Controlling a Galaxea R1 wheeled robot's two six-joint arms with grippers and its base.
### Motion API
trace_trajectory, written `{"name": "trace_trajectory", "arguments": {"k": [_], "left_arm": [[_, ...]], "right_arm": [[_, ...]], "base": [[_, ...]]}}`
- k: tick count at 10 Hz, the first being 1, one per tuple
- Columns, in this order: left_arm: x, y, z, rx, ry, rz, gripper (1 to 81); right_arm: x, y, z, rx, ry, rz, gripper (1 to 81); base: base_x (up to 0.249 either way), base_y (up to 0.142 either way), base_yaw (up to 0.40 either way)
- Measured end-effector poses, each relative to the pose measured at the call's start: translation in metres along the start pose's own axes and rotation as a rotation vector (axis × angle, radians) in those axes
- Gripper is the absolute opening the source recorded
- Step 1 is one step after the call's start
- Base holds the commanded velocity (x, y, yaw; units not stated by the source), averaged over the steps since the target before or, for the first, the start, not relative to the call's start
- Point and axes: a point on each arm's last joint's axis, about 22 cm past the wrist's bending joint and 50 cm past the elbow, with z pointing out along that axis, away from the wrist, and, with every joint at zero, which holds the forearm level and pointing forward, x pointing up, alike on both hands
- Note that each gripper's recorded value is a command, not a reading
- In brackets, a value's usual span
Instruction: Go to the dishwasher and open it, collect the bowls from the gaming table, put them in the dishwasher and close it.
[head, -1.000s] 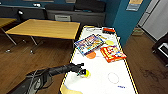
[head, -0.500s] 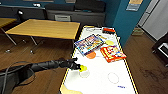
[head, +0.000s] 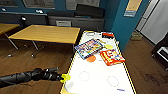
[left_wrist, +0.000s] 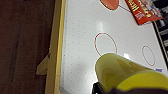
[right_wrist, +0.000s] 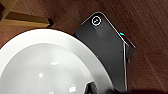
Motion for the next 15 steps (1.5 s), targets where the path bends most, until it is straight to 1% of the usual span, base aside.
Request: {"name": "trace_trajectory", "arguments": {"k": [1,2,3,4,5,6,7,8,9,10,11,12,13,14,15], "left_arm": [[-0.031,-0.014,-0.01,0.022,-0.013,0.002,1.0],[-0.074,-0.027,-0.014,0.038,-0.042,-0.001,1.0],[-0.117,-0.033,-0.013,0.044,-0.076,0.0,1.0],[-0.15,-0.034,-0.008,0.036,-0.097,0.011,1.0],[-0.18,-0.031,0.001,0.02,-0.118,0.024,1.0],[-0.212,-0.031,0.017,0.009,-0.152,0.029,1.0],[-0.242,-0.035,0.034,0.006,-0.181,0.024,1.0],[-0.269,-0.047,0.05,0.023,-0.205,0.016,1.0],[-0.289,-0.061,0.061,0.044,-0.211,0.012,1.0],[-0.308,-0.072,0.066,0.057,-0.198,-0.002,1.0],[-0.341,-0.08,0.068,0.066,-0.2,-0.029,1.0],[-0.376,-0.085,0.07,0.077,-0.217,-0.054,1.0],[-0.402,-0.087,0.075,0.08,-0.233,-0.063,1.0],[-0.411,-0.081,0.085,0.068,-0.234,-0.052,1.0],[-0.41,-0.074,0.095,0.053,-0.216,-0.034,1.0]], "right_arm": [[0.003,-0.004,0.0,0.011,0.011,-0.01,1.0],[0.008,-0.008,0.0,0.024,0.026,-0.021,1.0],[0.011,-0.012,-0.001,0.037,0.041,-0.031,1.0],[0.013,-0.014,-0.001,0.045,0.051,-0.039,1.0],[0.013,-0.015,-0.001,0.05,0.055,-0.042,1.0],[0.011,-0.014,-0.001,0.05,0.052,-0.044,1.0],[0.011,-0.011,0.002,0.044,0.055,-0.045,1.0],[0.01,-0.011,0.006,0.042,0.057,-0.047,1.0],[0.009,-0.012,0.012,0.042,0.054,-0.054,1.0],[0.01,-0.016,0.018,0.042,0.043,-0.074,1.0],[0.013,-0.022,0.024,0.044,0.026,-0.098,1.0],[0.019,-0.028,0.027,0.049,0.021,-0.12,1.0],[0.024,-0.03,0.029,0.048,0.023,-0.13,1.0],[0.024,-0.029,0.03,0.046,0.028,-0.131,1.0],[0.018,-0.022,0.033,0.036,0.026,-0.134,1.0]], "base": [[0.0,0.0,0.0],[0.0,0.0,0.0],[0.0,0.0,0.0],[0.0,0.0,0.0],[0.0,0.0,0.0],[0.0,0.0,0.0],[0.0,0.0,0.0],[0.0,0.0,0.0],[0.0,0.0,0.0],[0.0,0.0,0.0],[0.0,0.0,0.0],[0.0,0.0,0.0],[0.0,0.0,0.0],[0.0,0.0,0.0],[0.0,0.0,0.0]]}}
